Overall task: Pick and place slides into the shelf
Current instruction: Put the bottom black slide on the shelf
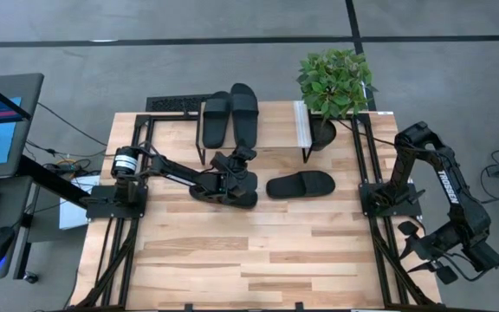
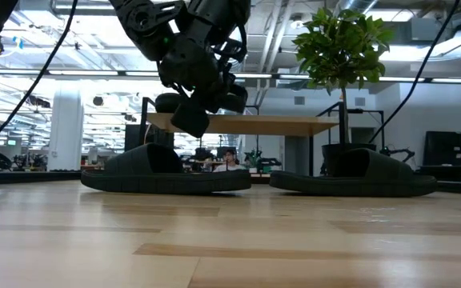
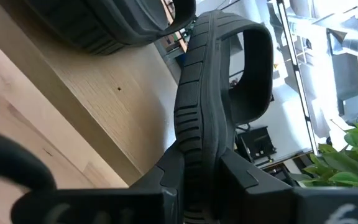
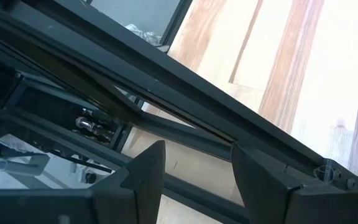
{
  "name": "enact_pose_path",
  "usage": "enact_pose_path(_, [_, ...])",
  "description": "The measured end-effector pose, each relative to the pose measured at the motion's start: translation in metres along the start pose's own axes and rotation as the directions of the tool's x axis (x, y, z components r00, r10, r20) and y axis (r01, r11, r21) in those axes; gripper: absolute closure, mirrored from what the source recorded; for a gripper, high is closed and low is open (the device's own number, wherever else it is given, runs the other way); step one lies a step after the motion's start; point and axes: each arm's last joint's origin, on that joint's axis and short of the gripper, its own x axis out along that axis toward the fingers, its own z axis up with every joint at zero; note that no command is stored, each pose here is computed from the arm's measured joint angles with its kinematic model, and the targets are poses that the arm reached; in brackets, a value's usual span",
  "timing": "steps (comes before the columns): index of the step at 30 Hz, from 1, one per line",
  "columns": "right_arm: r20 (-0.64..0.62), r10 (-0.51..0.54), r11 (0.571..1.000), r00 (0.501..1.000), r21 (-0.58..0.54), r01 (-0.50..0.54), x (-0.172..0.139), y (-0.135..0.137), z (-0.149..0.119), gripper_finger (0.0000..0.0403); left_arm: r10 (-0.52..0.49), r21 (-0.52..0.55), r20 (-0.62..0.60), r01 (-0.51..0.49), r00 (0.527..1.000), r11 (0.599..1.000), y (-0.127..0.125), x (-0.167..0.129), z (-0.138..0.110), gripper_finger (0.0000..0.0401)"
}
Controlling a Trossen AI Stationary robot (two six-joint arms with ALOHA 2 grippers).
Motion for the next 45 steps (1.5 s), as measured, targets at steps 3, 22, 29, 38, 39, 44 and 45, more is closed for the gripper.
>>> enact_pose_path(3, [0.000,0.000,1.000,1.000,0.000,0.000,0.0000,0.0000,0.0000,0.0225,0.000,-0.007,0.008,0.000,1.000,1.000,0.0000,0.0003,0.0003,0.0365])
enact_pose_path(22, [0.000,0.002,1.000,1.000,0.002,-0.002,0.0000,0.0003,0.0000,0.0225,0.003,-0.011,0.017,-0.003,1.000,1.000,0.0002,0.0040,0.0009,0.0294])
enact_pose_path(29, [0.000,0.003,1.000,1.000,0.002,-0.003,0.0000,0.0003,0.0000,0.0225,0.002,-0.021,0.020,-0.002,1.000,1.000,-0.0004,0.0038,0.0009,0.0276])
enact_pose_path(38, [0.000,0.003,1.000,1.000,0.002,-0.003,0.0000,0.0003,0.0000,0.0225,-0.008,-0.007,0.004,0.008,1.000,1.000,-0.0023,-0.0023,-0.0006,0.0274])
enact_pose_path(39, [0.000,0.003,1.000,1.000,0.002,-0.003,0.0000,0.0003,0.0000,0.0225,-0.008,-0.006,0.003,0.008,1.000,1.000,-0.0023,-0.0028,-0.0007,0.0274])
enact_pose_path(44, [0.000,0.003,1.000,1.000,0.002,-0.003,0.0000,0.0003,0.0000,0.0225,-0.009,0.006,0.006,0.008,1.000,1.000,-0.0022,-0.0034,-0.0007,0.0274])
enact_pose_path(45, [0.000,0.003,1.000,1.000,0.002,-0.003,0.0000,0.0003,0.0000,0.0225,-0.009,0.008,0.005,0.009,1.000,1.000,-0.0022,-0.0035,-0.0008,0.0274])
